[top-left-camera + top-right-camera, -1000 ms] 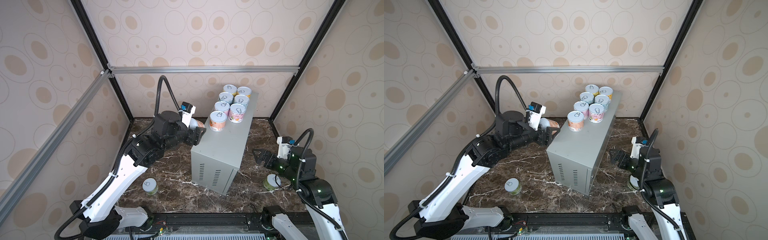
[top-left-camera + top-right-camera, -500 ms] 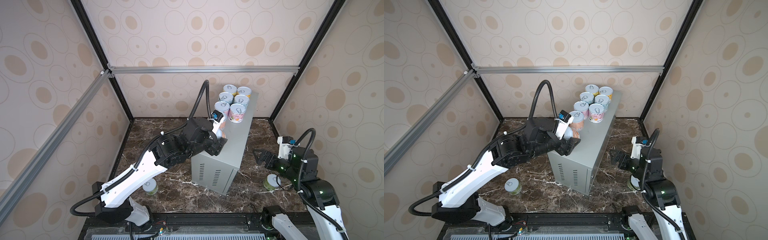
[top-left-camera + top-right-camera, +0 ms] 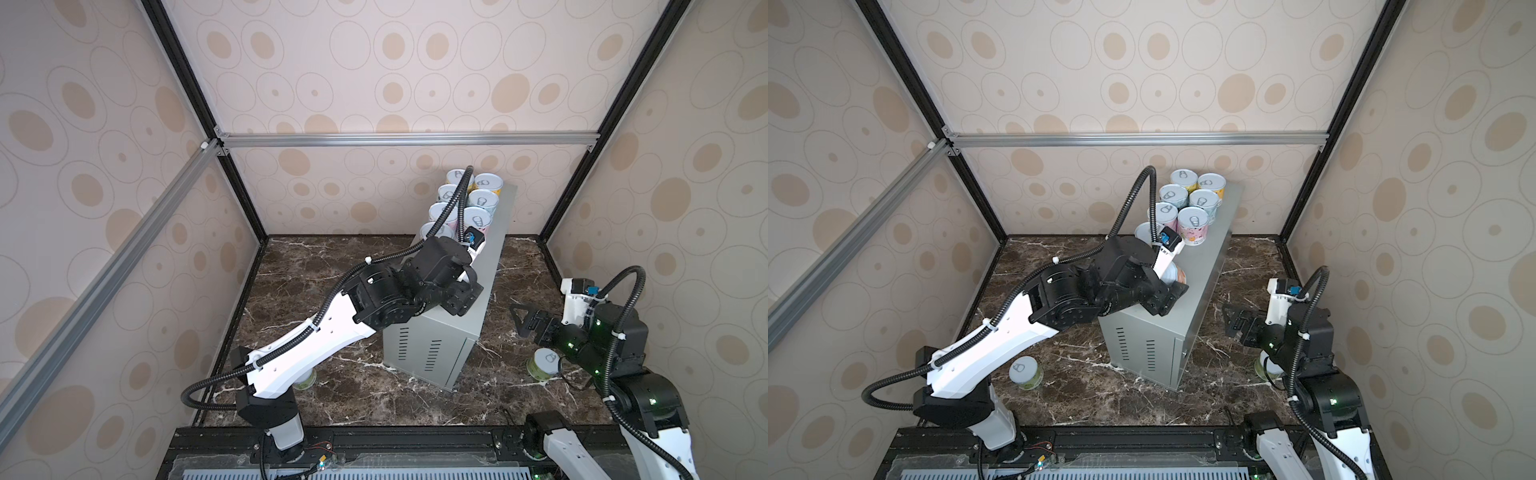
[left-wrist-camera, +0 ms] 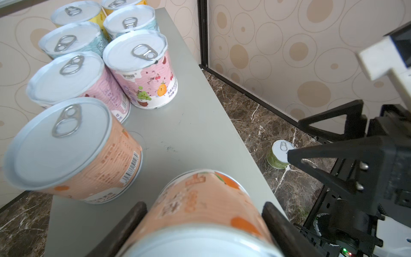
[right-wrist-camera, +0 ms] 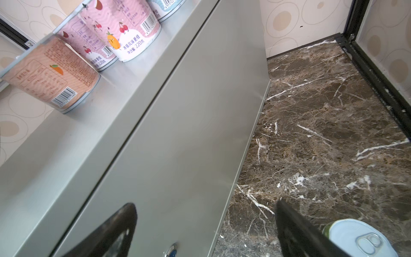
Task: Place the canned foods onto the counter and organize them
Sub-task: 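Carry the orange can over the cabinet and lower it beside the front orange can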
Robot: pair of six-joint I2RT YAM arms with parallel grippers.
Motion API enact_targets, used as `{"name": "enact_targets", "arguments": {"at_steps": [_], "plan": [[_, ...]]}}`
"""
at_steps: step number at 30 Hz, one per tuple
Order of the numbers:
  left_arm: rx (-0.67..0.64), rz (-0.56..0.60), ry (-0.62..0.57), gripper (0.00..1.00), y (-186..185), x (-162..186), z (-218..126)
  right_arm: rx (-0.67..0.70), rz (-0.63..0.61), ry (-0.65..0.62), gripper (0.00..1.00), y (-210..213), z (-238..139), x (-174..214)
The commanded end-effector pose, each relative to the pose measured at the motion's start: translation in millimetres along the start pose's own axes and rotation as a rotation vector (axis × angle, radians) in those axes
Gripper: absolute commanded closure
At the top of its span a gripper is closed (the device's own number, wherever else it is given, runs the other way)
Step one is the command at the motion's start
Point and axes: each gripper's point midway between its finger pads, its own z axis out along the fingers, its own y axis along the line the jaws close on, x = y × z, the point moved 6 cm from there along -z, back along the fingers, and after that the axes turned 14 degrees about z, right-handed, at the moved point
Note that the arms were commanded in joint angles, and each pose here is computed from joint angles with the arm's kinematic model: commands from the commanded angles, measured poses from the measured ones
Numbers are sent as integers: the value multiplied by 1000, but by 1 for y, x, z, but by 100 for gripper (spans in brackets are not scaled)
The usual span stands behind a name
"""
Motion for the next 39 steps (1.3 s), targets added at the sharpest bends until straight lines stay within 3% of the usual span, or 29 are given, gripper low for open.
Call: {"name": "enact_targets", "arguments": {"at_steps": [1, 18, 33, 39], "plan": [[-21, -10, -71, 43, 5, -20, -14, 16, -39, -12, 1, -3, -8, 2], [-36, 9, -8, 27, -6, -26, 23, 8, -84, -27, 1, -7, -15, 11], [-91, 29, -11, 11, 0, -29, 24, -9, -103, -28, 1, -2, -19, 9], [-81, 15, -76, 1, 4, -41, 10, -37, -123, -16, 1, 3, -21, 8]]}}
